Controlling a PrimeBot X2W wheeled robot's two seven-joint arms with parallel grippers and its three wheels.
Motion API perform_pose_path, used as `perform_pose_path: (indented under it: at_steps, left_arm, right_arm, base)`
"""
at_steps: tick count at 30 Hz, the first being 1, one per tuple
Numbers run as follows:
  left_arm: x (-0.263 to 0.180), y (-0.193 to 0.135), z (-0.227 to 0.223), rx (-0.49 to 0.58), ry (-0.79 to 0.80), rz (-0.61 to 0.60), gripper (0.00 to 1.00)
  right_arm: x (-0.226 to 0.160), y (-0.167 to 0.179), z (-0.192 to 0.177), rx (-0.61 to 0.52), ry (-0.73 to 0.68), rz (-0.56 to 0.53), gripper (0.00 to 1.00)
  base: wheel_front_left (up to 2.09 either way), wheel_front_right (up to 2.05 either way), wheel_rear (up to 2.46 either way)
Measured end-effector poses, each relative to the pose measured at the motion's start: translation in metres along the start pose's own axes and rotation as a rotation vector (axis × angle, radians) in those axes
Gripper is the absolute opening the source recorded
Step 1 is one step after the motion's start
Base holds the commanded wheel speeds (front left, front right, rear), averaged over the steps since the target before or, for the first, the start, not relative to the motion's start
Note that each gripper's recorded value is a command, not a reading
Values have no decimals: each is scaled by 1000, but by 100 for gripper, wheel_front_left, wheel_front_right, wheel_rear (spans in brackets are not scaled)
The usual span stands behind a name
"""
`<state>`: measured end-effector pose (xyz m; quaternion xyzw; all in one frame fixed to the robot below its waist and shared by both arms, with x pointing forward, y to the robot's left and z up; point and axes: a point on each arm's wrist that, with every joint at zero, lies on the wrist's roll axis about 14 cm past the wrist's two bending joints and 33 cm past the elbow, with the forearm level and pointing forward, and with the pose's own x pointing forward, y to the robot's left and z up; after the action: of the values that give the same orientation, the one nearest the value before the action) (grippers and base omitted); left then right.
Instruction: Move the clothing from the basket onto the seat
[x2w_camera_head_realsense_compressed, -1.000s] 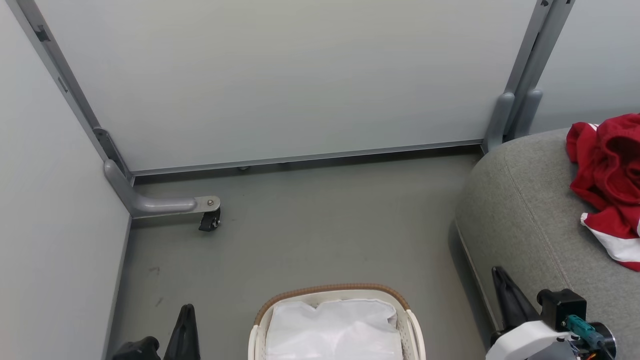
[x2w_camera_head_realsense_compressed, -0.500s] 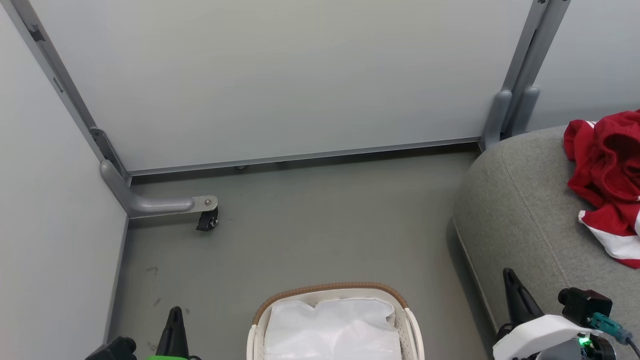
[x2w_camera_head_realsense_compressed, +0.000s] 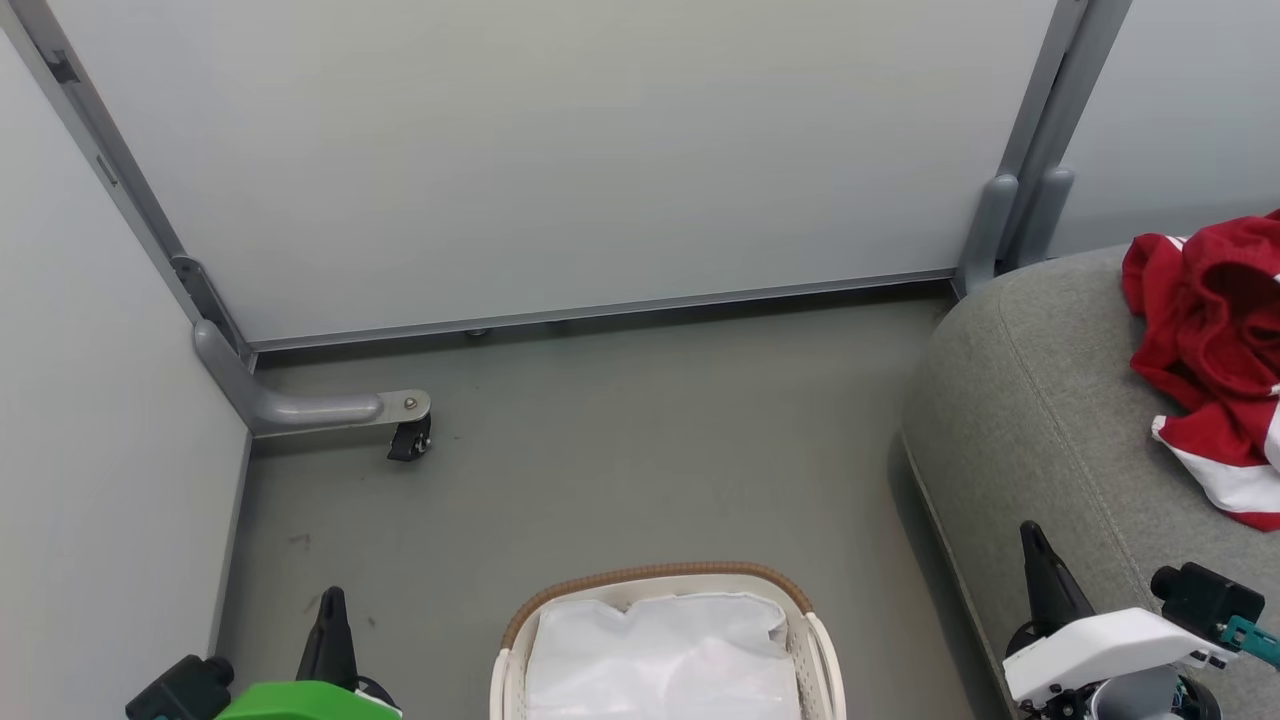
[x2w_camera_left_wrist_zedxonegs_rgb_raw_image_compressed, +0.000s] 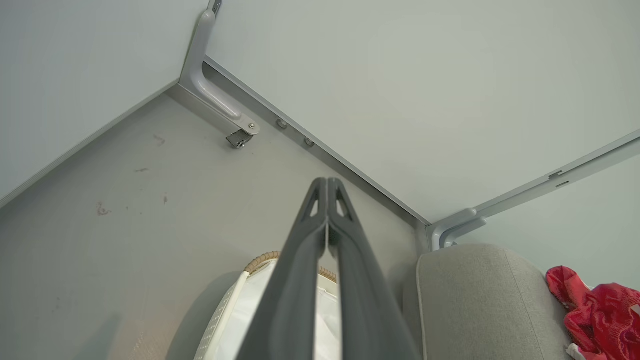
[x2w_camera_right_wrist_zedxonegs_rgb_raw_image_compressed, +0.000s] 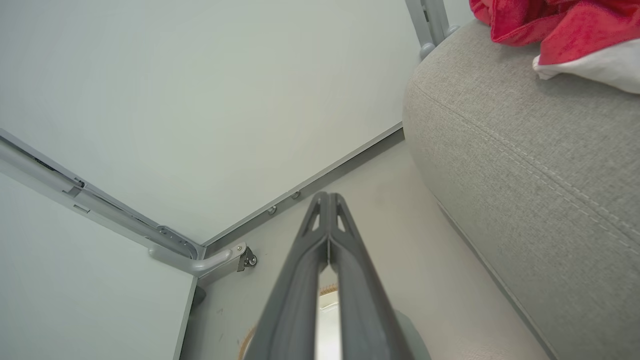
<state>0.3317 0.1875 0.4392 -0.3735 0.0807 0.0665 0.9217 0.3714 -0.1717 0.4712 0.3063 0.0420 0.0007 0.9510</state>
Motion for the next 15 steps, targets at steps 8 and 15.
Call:
perform_pose_path:
  at_steps: [8, 15]
  left_arm:
    - [5, -1, 6, -102, -1, 0, 0]
    - [9, -5, 11, -181, -5, -11, 0]
  right_arm:
    - [1, -3, 3, 116, -2, -15, 0]
    - [3, -4, 7, 207, -6, -21, 0]
  base:
    - [0, 0, 0]
    - [0, 0, 0]
